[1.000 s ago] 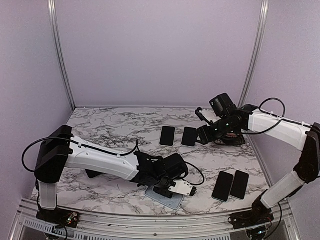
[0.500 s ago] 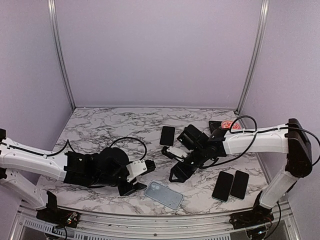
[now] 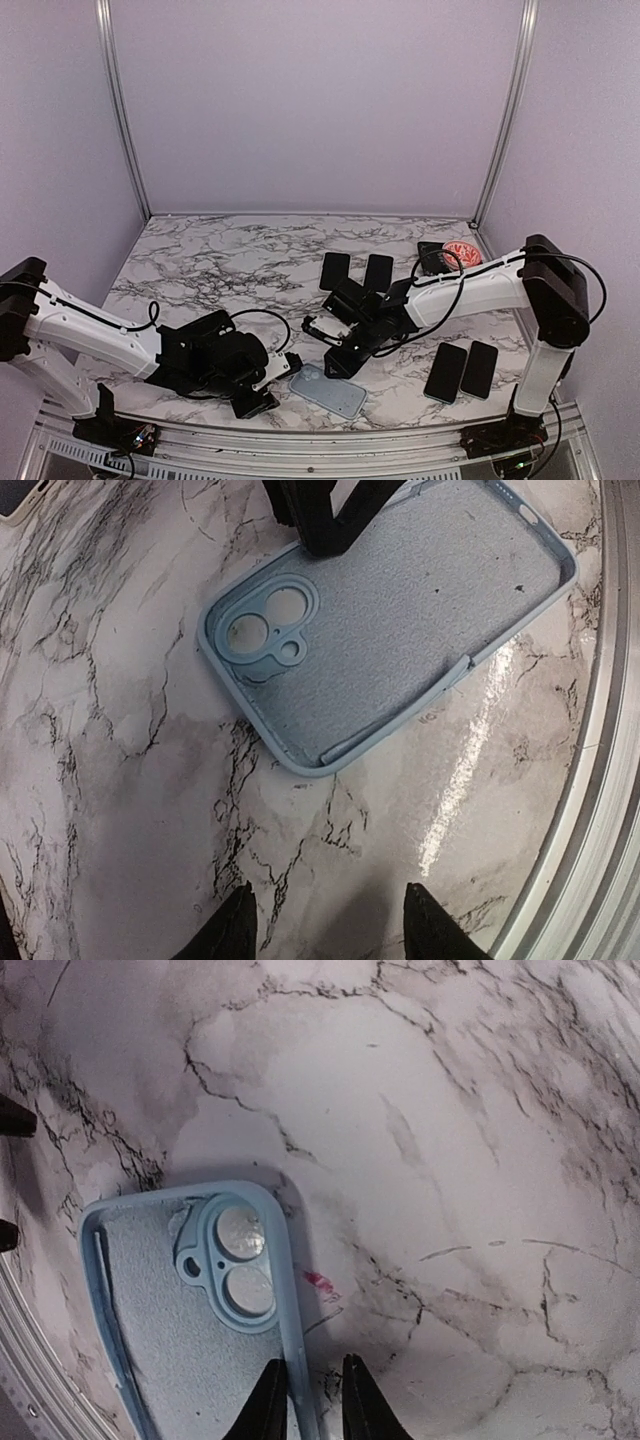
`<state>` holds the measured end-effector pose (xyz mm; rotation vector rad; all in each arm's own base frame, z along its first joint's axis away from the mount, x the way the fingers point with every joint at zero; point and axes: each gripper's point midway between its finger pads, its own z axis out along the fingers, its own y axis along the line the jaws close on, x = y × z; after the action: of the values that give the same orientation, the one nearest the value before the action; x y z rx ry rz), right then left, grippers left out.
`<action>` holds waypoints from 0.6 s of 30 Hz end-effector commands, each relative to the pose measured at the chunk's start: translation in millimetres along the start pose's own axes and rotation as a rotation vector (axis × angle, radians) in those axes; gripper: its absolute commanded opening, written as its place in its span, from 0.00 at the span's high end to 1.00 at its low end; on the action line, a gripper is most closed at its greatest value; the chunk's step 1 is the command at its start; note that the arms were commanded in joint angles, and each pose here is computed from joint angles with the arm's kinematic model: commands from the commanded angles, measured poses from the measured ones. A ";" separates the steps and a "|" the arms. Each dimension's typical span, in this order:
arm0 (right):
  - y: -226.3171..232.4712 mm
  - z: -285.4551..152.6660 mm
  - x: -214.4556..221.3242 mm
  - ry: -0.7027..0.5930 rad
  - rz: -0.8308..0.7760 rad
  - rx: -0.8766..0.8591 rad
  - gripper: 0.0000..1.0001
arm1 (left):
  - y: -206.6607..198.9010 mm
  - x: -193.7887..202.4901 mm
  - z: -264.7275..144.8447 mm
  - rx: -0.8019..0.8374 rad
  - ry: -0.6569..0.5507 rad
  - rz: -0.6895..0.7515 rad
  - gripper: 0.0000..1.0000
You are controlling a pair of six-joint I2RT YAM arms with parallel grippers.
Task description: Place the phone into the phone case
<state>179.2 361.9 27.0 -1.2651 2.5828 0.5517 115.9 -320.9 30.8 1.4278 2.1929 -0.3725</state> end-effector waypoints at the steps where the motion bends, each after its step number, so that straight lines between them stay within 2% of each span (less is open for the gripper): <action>1: -2.6 -7.1 -18.1 -0.069 0.060 0.052 0.88 | 3.7 -14.3 3.6 -0.035 -0.036 -0.014 0.51; 4: -24.3 -16.7 -14.7 -0.075 0.161 0.161 1.00 | 26.2 -23.3 1.5 -0.162 -0.072 -0.054 0.48; 8: -54.1 -38.8 -11.6 -0.124 0.309 0.276 1.00 | 61.4 -42.8 -5.8 -0.315 -0.129 -0.174 0.47; 11: -70.9 -48.0 -11.9 -0.191 0.414 0.297 1.00 | 73.0 -59.0 -5.8 -0.332 -0.164 -0.236 0.47; 13: -77.6 -43.0 -6.7 -0.178 0.448 0.297 0.99 | 78.1 -65.4 -5.0 -0.351 -0.165 -0.242 0.47; 15: -83.3 -37.8 -0.9 -0.140 0.470 0.301 0.88 | 81.6 -67.1 -2.8 -0.360 -0.155 -0.237 0.47; 18: -90.5 -49.1 3.6 -0.121 0.499 0.341 0.50 | 86.0 -64.4 0.2 -0.358 -0.140 -0.231 0.47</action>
<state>241.2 302.0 44.6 -0.5699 2.7035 0.3089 205.5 -338.1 69.8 0.9616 2.1756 -0.1764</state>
